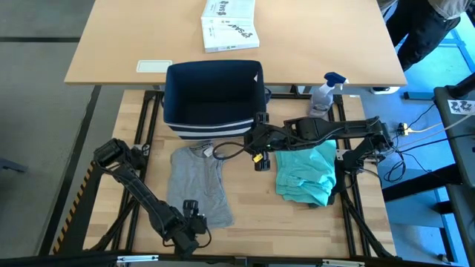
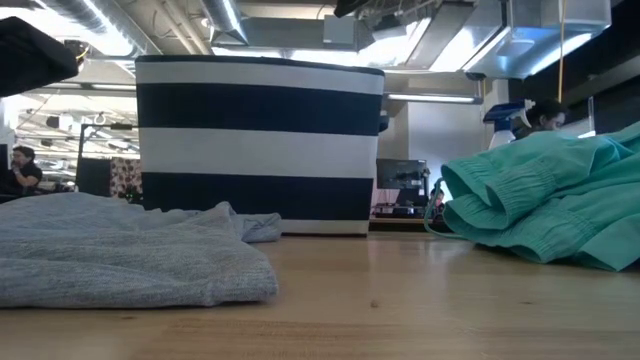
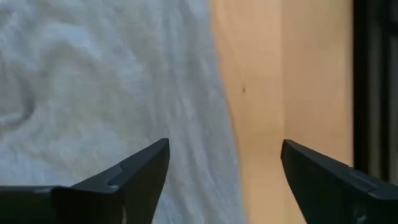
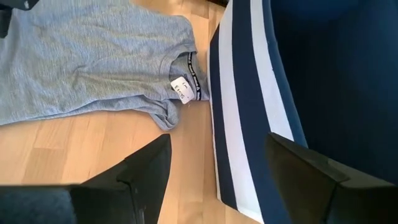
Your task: Fold Laundry from Bin
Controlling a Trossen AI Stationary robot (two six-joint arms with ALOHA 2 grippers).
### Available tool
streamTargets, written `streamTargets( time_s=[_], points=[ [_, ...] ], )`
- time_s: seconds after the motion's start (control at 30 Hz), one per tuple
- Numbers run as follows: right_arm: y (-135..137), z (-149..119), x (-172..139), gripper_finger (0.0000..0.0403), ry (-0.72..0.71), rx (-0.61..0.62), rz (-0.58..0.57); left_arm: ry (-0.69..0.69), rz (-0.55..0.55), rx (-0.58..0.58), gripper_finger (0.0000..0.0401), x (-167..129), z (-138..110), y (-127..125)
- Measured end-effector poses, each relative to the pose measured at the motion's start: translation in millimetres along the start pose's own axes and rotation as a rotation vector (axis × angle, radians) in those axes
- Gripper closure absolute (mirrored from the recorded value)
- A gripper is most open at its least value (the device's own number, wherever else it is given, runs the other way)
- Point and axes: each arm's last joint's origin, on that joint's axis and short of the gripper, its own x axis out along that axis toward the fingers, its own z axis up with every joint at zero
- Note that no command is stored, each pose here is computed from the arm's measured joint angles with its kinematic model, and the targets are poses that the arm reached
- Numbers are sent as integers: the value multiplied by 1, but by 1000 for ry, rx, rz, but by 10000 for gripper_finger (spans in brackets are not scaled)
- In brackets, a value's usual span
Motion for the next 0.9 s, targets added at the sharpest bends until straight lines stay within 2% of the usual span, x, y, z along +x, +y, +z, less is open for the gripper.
streamTargets(
  time_s=[0.13,0.33,0.47,0.63,0.9],
  points=[
    [0,1,0,146,-6,-24,-2,25,43,1,84,12,-4,0],
    [0,0,0,146,-3,-26,-2,122,58,12,80,37,-10,-3],
    [0,0,0,146,-2,-27,-1,122,125,-59,86,38,-10,3],
    [0,0,0,146,-4,-26,-1,34,265,-113,113,37,-10,11],
    [0,0,0,146,-4,-25,-1,-31,323,-82,191,39,-9,13]
  ],
)
